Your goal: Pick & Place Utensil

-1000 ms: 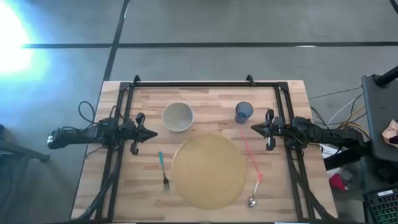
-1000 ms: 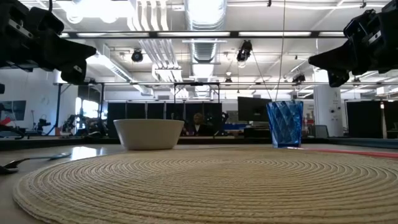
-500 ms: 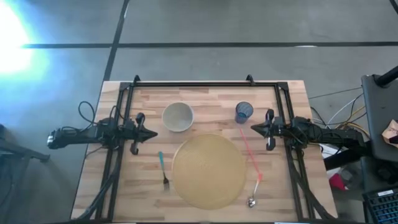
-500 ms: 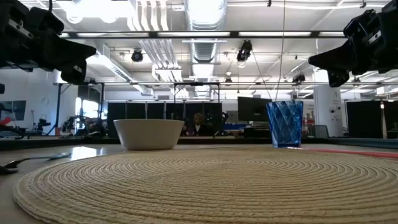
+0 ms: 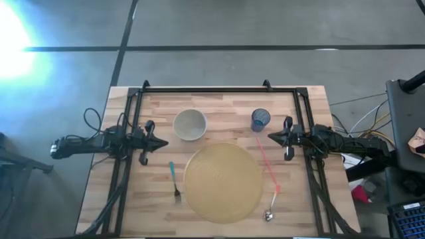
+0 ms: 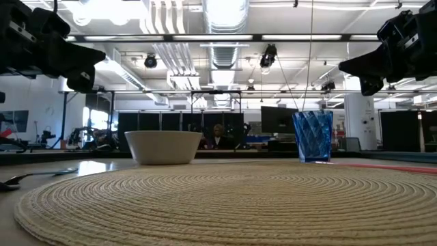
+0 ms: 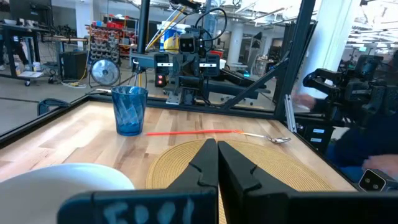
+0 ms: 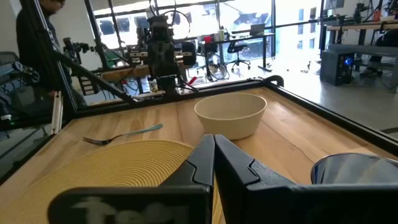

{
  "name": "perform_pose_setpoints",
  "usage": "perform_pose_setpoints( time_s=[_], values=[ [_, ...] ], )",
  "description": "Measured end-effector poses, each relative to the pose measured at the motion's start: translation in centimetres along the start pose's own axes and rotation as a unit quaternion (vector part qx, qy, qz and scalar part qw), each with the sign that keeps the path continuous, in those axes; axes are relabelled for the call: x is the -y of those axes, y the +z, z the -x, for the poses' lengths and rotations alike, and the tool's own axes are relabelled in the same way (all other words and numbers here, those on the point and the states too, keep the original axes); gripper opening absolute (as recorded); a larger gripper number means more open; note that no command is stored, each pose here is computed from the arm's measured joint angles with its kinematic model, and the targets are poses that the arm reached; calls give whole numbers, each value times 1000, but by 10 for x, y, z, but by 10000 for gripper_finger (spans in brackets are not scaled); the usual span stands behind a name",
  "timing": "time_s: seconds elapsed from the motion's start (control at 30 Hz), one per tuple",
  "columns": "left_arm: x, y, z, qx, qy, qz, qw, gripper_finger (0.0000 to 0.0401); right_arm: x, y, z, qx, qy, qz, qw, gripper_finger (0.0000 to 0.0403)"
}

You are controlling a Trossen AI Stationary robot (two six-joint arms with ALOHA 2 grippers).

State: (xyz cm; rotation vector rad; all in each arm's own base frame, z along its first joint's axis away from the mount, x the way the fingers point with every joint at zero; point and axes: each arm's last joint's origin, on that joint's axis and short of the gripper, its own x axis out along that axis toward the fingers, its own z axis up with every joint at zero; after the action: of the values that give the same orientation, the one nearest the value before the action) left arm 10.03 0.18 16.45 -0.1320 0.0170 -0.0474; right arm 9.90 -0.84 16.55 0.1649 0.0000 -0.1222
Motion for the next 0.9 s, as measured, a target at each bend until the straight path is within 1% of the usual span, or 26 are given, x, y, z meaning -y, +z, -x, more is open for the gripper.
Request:
perform_pose_setpoints(
  time_s=[0.77, 0.9],
  values=[
    [0, 0, 0, 0, 0, 0, 1000, 0, 0, 0, 0, 0, 0, 0, 1000, 8],
    [0, 0, 0, 0, 0, -15, 1000, 0, 0, 0, 0, 0, 0, 0, 1000, 8]
  ],
)
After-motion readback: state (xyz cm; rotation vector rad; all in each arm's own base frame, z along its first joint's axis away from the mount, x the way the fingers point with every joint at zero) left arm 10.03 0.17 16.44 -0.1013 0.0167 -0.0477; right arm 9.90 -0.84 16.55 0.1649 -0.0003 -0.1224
